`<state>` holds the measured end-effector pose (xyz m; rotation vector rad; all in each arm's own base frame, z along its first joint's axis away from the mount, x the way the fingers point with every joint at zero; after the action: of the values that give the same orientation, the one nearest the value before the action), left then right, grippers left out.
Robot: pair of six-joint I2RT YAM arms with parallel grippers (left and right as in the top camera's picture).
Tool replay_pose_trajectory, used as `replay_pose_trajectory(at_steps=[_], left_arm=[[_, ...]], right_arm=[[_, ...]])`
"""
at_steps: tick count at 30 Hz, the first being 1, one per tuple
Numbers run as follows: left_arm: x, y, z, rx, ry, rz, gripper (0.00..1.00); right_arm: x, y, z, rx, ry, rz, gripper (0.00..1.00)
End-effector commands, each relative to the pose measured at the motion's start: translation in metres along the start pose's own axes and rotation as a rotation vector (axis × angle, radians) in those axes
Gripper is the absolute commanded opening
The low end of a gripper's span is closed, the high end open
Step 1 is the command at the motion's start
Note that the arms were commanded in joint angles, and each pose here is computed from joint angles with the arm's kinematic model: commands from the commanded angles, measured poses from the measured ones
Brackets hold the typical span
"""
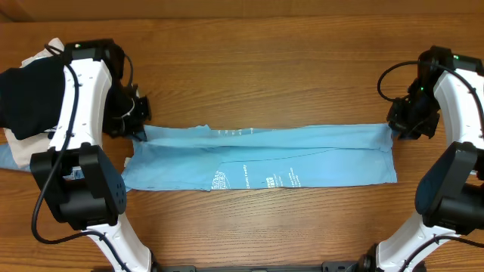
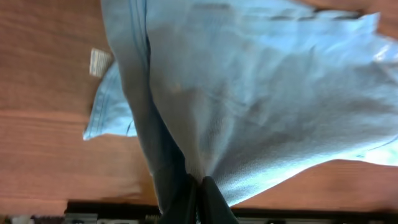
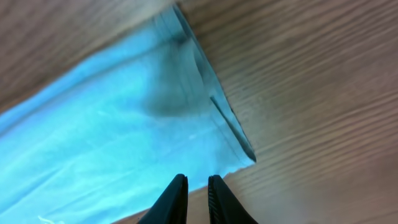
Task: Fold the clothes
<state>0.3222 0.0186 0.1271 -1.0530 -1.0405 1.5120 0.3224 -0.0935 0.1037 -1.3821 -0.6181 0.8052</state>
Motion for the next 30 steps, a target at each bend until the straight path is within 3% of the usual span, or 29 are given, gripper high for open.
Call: replay_pose_trajectory(at_steps=[1,9,25,28,30], left_arm=[[0.006,0.007,0.009,0.028,0.006,-0.026,0.04],[0.003,0.027,0.012,0.057,0.02,-0.029,0.04],[-0.015,0.03,-0.003,-0.007,0.081,-0.043,0.04],[-0.015,0.03,-0.003,-0.005,0.081,-0.042,0.05],[-0.015,0.03,-0.003,-0.005,0.081,-0.043,0.04]], right_arm=[[-0.002,0.002,0.006,0.014,0.003,-0.002,0.16],[0.003,0.02,0.008,0.026,0.003,-0.031,0.26],[0.011,0.067,-0.004,-0.051,0.003,-0.068,0.3],[0.012,0.07,-0.008,-0.073,0.003,-0.077,0.3],[0.013,0.07,-0.011,-0.084,0.004,-0.082,0.17]])
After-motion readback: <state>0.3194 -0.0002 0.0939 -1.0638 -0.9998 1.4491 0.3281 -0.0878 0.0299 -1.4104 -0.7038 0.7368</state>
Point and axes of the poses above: each gripper's point midway between its finger pads, its own y axis out along the fingers, its own x axis along the line the jaws close on, z = x × y, the point moved 1 cm from there along -y, back along the fingers, and after that the axes turned 9 degrees about y, right-handed, at the moved point
